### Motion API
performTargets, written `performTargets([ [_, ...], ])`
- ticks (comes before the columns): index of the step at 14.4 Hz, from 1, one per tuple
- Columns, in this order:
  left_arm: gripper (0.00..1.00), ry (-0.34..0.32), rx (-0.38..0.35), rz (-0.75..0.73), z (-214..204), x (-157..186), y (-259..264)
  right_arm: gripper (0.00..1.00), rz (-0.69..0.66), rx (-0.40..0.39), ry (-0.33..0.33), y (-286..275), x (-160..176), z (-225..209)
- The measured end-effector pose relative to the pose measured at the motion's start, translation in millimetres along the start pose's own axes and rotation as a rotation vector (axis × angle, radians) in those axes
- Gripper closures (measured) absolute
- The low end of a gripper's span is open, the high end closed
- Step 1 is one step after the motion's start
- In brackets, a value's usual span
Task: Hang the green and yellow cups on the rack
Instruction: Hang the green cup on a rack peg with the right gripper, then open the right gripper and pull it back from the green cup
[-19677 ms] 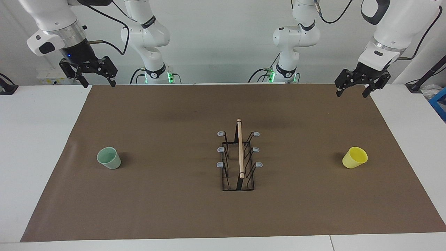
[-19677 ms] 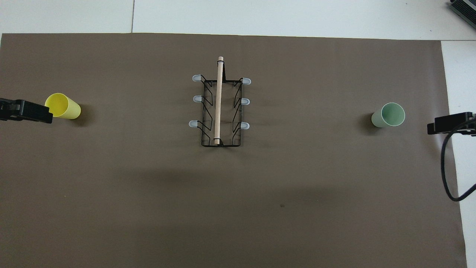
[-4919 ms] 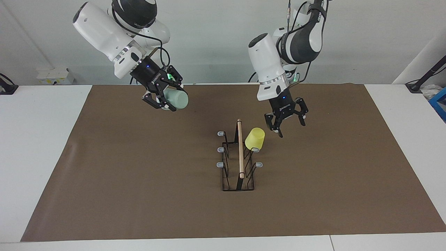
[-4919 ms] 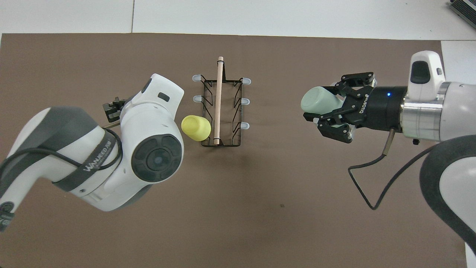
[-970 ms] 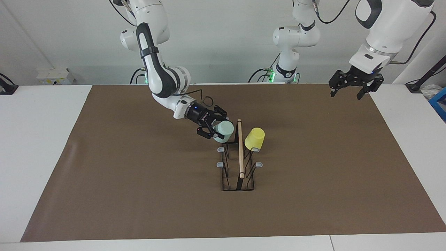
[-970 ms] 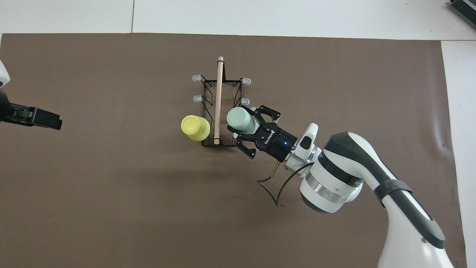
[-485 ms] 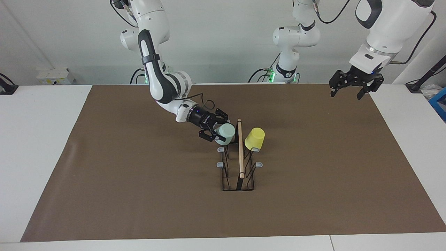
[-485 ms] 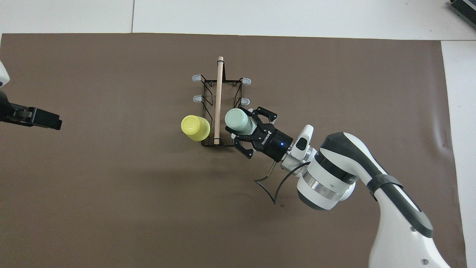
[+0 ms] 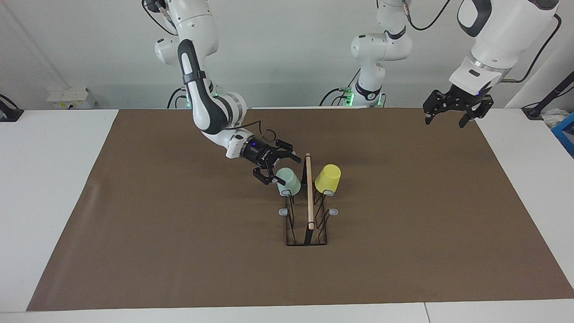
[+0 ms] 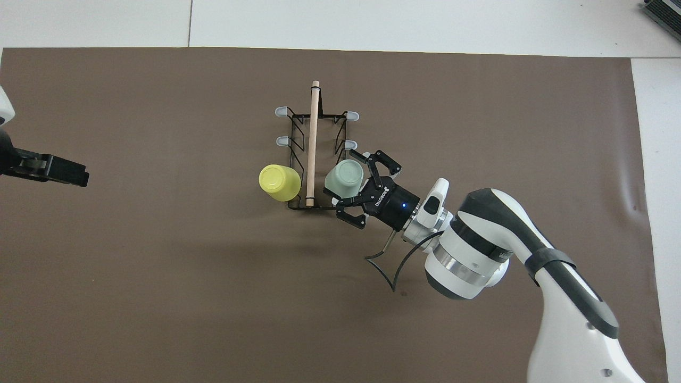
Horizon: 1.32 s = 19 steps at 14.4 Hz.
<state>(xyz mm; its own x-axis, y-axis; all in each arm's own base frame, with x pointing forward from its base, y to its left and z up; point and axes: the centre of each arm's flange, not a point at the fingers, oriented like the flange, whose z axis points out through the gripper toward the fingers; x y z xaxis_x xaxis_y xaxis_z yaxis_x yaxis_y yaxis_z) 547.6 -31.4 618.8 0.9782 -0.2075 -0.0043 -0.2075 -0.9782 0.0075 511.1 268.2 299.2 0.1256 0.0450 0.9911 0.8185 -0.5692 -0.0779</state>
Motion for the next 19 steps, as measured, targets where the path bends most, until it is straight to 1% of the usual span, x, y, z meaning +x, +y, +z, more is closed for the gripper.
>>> performTargets([
  [4,0.0,0.0,0.0,-0.001,-1,-1,0,0.0,-0.004,-0.036,-0.062,3,-3,-5],
  [11,0.0,0.001,0.0,-0.001,-1,-1,0,0.0,-0.034,-0.059,-0.104,1,18,-3],
  [17,0.0,0.001,0.0,-0.001,-1,-1,0,0.0,-0.027,-0.021,-0.113,10,51,-6],
  [19,0.0,0.002,0.0,-0.001,-1,-1,0,0.0,-0.037,0.001,-0.128,18,62,-7],
])
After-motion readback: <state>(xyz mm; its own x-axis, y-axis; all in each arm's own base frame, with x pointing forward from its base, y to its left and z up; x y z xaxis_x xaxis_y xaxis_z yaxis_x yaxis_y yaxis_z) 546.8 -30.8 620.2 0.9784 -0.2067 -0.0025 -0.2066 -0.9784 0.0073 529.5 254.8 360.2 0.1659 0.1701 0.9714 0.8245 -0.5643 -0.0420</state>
